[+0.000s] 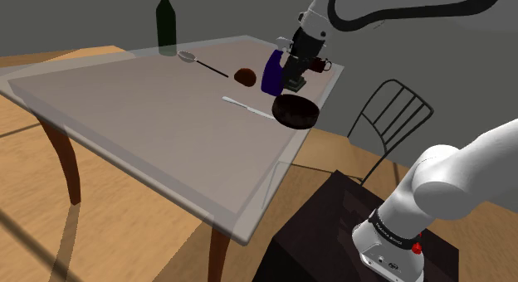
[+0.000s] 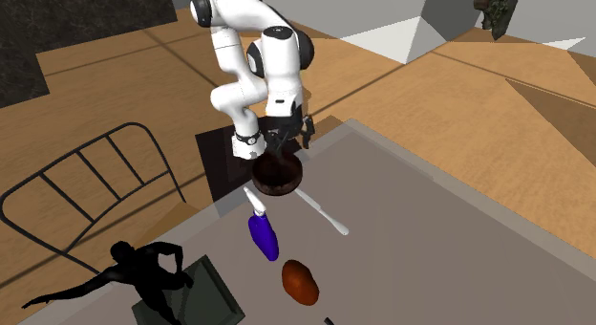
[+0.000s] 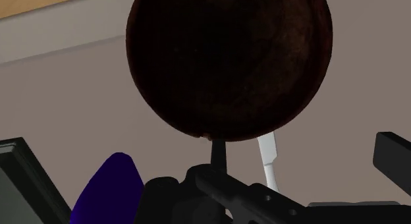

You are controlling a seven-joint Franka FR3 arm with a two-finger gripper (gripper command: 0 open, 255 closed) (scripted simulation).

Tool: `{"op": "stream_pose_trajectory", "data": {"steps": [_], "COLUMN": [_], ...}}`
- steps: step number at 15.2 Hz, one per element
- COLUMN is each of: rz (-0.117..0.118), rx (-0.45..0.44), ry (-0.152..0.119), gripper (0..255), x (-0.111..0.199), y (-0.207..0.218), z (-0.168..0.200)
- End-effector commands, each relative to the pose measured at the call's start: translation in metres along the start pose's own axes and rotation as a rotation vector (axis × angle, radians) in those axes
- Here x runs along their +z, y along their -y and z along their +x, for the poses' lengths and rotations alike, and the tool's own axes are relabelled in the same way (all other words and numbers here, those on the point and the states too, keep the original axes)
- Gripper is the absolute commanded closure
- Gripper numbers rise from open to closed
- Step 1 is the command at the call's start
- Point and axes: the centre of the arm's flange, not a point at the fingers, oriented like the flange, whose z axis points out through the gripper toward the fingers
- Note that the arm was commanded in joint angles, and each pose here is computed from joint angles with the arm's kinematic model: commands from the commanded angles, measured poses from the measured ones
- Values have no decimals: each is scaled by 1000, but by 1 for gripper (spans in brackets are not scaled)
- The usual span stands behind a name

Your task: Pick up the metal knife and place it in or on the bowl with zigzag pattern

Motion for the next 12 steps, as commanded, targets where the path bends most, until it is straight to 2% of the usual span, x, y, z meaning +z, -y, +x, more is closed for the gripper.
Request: {"op": "stream_pose_trajectory", "data": {"steps": [1, 11, 12], "rz": [7, 41, 42], "rx": [-10, -59, -61], "ry": [-3, -10, -10], "gripper": [0, 0, 0], "x": [22, 121, 123], "y": [-2, 8, 8], "z": [17, 103, 105]}}
